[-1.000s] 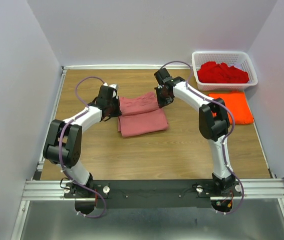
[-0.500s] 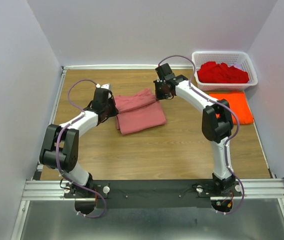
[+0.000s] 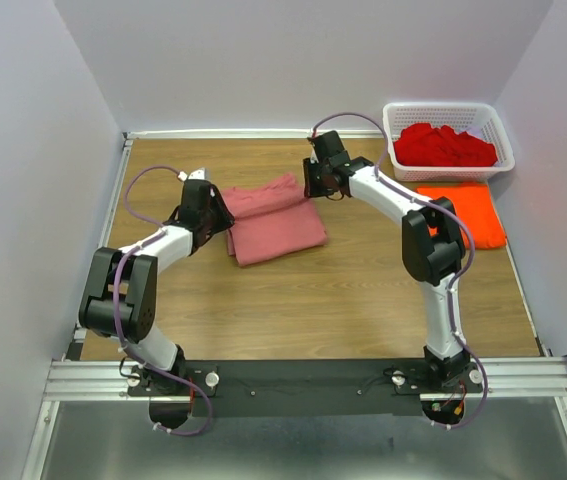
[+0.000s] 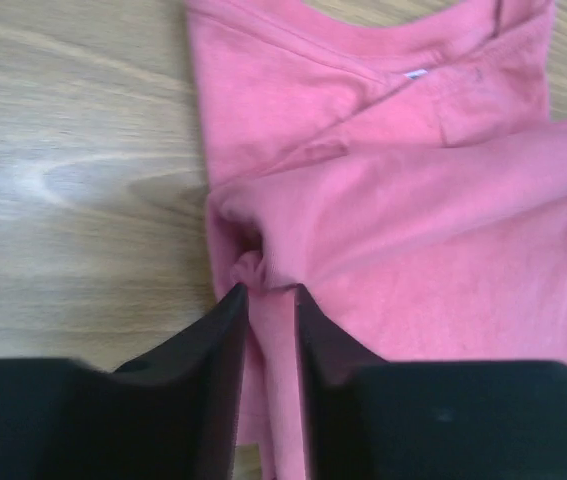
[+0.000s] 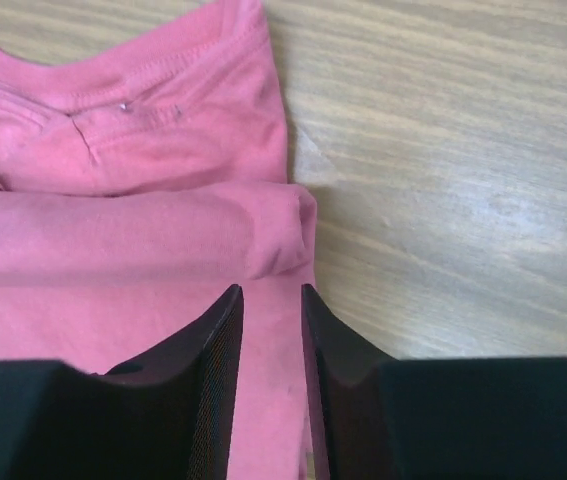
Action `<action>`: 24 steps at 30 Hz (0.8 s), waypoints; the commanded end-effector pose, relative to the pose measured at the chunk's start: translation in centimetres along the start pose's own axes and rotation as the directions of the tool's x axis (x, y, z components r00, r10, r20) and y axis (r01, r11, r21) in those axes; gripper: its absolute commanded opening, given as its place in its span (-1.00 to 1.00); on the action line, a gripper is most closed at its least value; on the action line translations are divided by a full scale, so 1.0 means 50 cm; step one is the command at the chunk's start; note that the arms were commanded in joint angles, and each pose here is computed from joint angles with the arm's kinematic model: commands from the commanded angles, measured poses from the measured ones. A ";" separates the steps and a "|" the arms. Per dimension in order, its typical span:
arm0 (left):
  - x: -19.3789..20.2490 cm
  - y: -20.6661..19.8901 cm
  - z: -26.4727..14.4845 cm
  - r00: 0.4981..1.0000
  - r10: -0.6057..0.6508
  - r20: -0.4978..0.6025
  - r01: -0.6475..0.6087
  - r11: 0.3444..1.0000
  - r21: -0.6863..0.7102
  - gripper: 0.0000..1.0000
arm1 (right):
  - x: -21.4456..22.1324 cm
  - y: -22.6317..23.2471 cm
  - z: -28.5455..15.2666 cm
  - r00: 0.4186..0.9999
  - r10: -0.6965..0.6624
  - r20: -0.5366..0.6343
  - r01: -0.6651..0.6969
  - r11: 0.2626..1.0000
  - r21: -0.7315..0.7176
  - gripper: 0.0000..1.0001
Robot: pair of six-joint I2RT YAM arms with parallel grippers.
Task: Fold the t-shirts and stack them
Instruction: Fold the tshirt
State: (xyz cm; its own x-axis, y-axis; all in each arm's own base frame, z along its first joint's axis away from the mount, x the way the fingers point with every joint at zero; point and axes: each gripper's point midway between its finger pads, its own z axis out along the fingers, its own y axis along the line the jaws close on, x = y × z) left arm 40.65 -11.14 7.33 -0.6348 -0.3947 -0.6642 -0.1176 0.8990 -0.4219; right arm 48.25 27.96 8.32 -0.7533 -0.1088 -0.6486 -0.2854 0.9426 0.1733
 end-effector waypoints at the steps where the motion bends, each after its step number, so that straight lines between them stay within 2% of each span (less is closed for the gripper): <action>1: -0.048 0.019 -0.017 0.996 -0.014 0.090 0.020 0.998 -0.056 0.17 | -0.050 0.008 -0.022 0.997 -0.013 0.082 0.016 1.000 -0.026 -0.15; 2: -0.060 0.019 -0.024 0.995 0.004 0.095 0.002 0.997 -0.072 0.45 | -0.055 0.009 -0.031 0.996 -0.021 0.090 0.023 0.999 -0.026 -0.08; 3: -0.069 0.019 -0.032 0.995 0.017 0.102 -0.009 0.997 -0.081 0.45 | -0.058 0.009 -0.039 0.995 -0.021 0.095 0.023 0.999 -0.027 -0.01; 4: -0.087 0.011 -0.048 0.992 0.025 0.124 -0.015 0.997 -0.078 0.63 | -0.057 0.009 -0.045 0.995 -0.041 0.096 0.044 0.999 -0.028 0.07; 6: -0.121 -0.010 -0.084 0.983 0.061 0.173 -0.052 0.997 -0.054 0.68 | -0.044 0.027 -0.065 0.994 -0.073 0.083 0.081 0.992 -0.093 0.08; 9: -0.111 -0.048 -0.114 0.977 0.108 0.184 -0.110 0.994 0.002 0.67 | -0.002 0.044 -0.067 0.993 -0.106 0.051 0.114 0.979 -0.172 0.07; 14: -0.020 -0.127 -0.114 0.977 0.193 0.095 -0.204 0.971 0.128 0.22 | 0.026 0.088 -0.071 0.987 -0.144 0.067 0.158 0.930 -0.333 -0.02; 18: 0.011 -0.118 -0.050 0.980 0.197 0.032 -0.199 0.972 0.121 -0.20 | 0.031 0.110 -0.045 0.981 -0.180 0.067 0.191 0.890 -0.415 -0.10; 24: -0.019 -0.066 0.059 0.989 0.143 -0.028 -0.141 0.988 0.055 -0.31 | 0.022 0.089 0.041 0.987 -0.155 0.045 0.159 0.886 -0.437 -0.12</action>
State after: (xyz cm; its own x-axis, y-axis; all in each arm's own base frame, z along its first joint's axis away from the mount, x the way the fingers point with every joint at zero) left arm 40.89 -15.10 7.61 -0.6760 -0.2323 -0.6993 0.0309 0.9392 -0.3419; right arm 45.18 32.31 8.52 -0.6790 -0.2459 -0.6918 -0.6061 0.7194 0.3392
